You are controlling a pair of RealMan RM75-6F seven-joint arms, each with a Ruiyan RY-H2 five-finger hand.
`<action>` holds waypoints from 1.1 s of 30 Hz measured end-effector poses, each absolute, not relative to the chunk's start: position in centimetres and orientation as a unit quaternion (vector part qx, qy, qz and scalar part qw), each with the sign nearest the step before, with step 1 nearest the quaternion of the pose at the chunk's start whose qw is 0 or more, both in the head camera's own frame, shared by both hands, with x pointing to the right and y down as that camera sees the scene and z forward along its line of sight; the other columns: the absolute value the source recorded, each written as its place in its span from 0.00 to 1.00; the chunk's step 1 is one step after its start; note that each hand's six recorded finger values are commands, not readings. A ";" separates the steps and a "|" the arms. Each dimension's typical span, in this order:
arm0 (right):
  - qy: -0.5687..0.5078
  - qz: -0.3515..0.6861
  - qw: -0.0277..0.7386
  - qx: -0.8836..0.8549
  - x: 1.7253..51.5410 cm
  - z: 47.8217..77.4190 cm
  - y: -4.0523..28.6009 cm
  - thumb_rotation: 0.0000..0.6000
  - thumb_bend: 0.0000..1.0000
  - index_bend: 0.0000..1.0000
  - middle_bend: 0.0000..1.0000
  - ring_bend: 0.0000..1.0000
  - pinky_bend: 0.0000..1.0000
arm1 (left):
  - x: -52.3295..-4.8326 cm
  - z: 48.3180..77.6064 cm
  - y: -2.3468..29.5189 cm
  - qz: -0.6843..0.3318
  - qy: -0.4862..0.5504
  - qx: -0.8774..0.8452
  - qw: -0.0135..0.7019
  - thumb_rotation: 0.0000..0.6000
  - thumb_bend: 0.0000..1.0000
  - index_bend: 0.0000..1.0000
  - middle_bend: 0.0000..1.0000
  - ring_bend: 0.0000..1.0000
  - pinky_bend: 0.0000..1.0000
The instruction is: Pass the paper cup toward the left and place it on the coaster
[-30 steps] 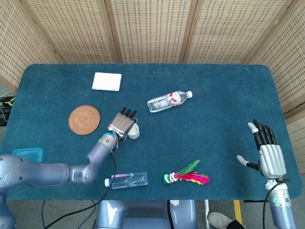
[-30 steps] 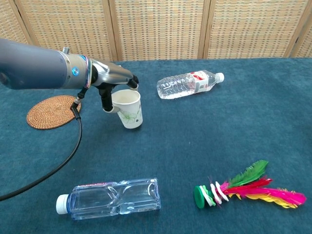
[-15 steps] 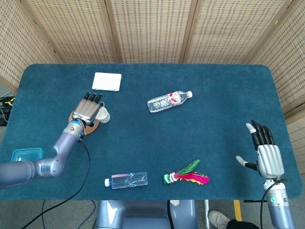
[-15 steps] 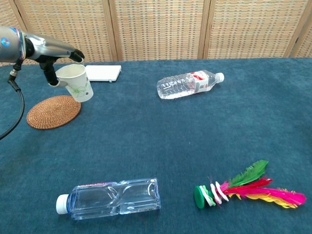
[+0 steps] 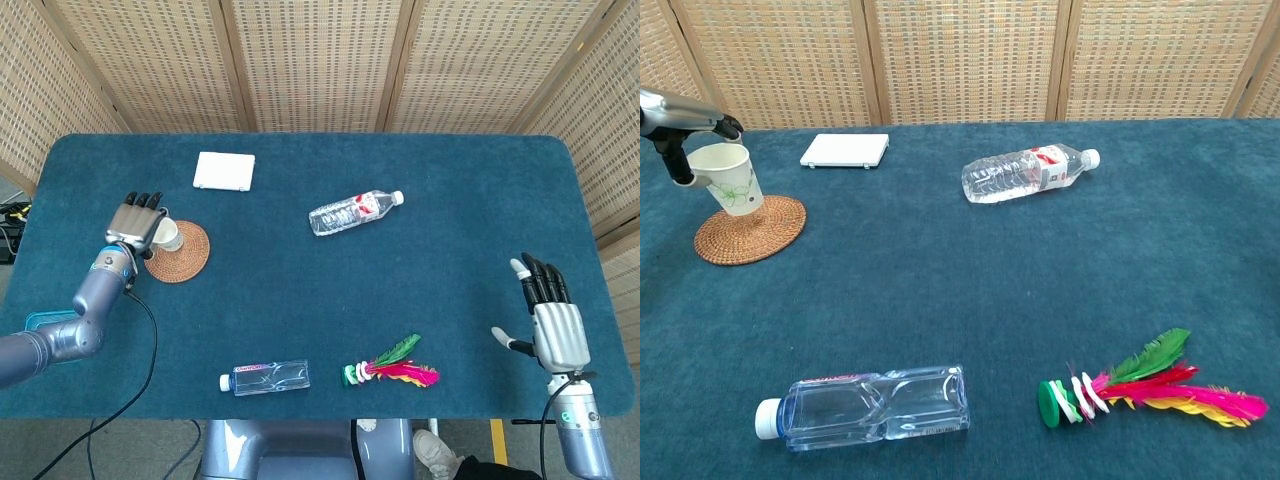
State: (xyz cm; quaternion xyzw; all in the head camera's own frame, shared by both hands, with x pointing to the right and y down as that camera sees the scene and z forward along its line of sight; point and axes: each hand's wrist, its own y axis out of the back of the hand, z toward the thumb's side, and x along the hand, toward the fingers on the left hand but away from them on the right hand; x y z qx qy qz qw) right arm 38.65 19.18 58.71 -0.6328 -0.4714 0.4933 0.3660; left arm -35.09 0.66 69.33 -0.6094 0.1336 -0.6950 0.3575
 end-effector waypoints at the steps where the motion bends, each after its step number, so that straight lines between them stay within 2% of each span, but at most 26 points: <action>1: -0.471 0.494 0.366 -0.633 38.6 58.7 19.2 1.00 0.08 0.00 0.00 0.00 0.00 | -35.2 69.5 0.8 -0.696 0.132 -0.609 0.356 1.00 0.41 0.27 0.00 0.00 0.00; 9: -0.472 0.496 0.363 -0.632 38.7 58.8 19.2 1.00 0.08 0.00 0.00 0.00 0.00 | -35.3 70.7 1.4 -0.698 0.123 -0.612 0.351 1.00 0.41 0.25 0.00 0.00 0.00; 12: -0.473 0.495 0.362 -0.632 38.8 58.8 19.1 1.00 0.08 0.00 0.00 0.00 0.00 | -35.2 71.1 1.4 -0.698 0.122 -0.611 0.352 1.00 0.39 0.15 0.00 0.00 0.00; 16: -0.475 0.495 0.361 -0.632 38.8 58.8 19.1 1.00 0.08 0.00 0.00 0.00 0.00 | -35.1 71.1 1.3 -0.698 0.123 -0.609 0.356 1.00 0.27 0.01 0.00 0.00 0.00; 23: -0.476 0.493 0.361 -0.632 38.8 58.7 19.2 1.00 0.08 0.00 0.00 0.00 0.00 | -35.4 71.0 1.5 -0.702 0.124 -0.607 0.352 1.00 0.19 0.00 0.00 0.00 0.00; 33: -0.474 0.493 0.360 -0.634 38.6 58.8 19.2 1.00 0.08 0.00 0.00 0.00 0.00 | -35.4 69.5 1.2 -0.685 0.175 -0.621 0.338 1.00 0.17 0.00 0.00 0.00 0.00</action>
